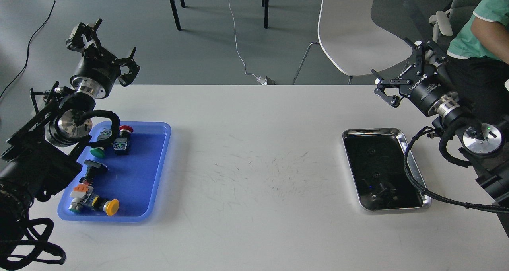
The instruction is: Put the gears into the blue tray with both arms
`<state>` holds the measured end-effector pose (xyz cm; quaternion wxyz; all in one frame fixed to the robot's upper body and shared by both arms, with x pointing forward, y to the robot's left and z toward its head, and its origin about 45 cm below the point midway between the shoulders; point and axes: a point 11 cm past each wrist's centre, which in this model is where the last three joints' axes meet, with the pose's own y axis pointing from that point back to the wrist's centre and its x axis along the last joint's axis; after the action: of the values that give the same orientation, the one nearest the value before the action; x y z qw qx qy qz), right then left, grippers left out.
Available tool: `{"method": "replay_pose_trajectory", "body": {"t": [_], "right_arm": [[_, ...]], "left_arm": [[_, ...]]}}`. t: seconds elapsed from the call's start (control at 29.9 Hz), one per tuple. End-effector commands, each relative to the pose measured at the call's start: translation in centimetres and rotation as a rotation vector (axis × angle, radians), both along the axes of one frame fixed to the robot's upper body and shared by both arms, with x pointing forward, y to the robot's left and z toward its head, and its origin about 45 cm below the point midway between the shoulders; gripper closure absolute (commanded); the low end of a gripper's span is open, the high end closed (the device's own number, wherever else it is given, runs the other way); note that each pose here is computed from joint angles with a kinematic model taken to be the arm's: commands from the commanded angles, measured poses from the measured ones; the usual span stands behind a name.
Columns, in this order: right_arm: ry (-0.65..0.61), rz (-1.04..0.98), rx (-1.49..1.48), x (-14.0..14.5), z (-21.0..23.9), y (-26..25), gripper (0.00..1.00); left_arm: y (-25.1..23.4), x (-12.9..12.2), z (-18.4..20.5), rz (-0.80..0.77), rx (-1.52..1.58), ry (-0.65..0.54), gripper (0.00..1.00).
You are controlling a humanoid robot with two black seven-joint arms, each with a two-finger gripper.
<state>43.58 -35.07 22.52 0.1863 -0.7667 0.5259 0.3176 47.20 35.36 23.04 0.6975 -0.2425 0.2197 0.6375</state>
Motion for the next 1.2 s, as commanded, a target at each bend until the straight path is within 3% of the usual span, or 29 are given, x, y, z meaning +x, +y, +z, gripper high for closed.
{"method": "replay_pose_trajectory", "body": {"t": [0.0,1.17], "right_arm": [[-0.002,0.002,0.000,0.0,0.1,0.1,0.01],[0.003,0.038,-0.008,-0.3,0.1,0.9,0.01]], "left_arm": [[-0.3,0.1,-0.1,-0.005,-0.001,0.002,0.02],[-0.4,0.2,0.6,-0.033,0.008,-0.019,0.02]]}}
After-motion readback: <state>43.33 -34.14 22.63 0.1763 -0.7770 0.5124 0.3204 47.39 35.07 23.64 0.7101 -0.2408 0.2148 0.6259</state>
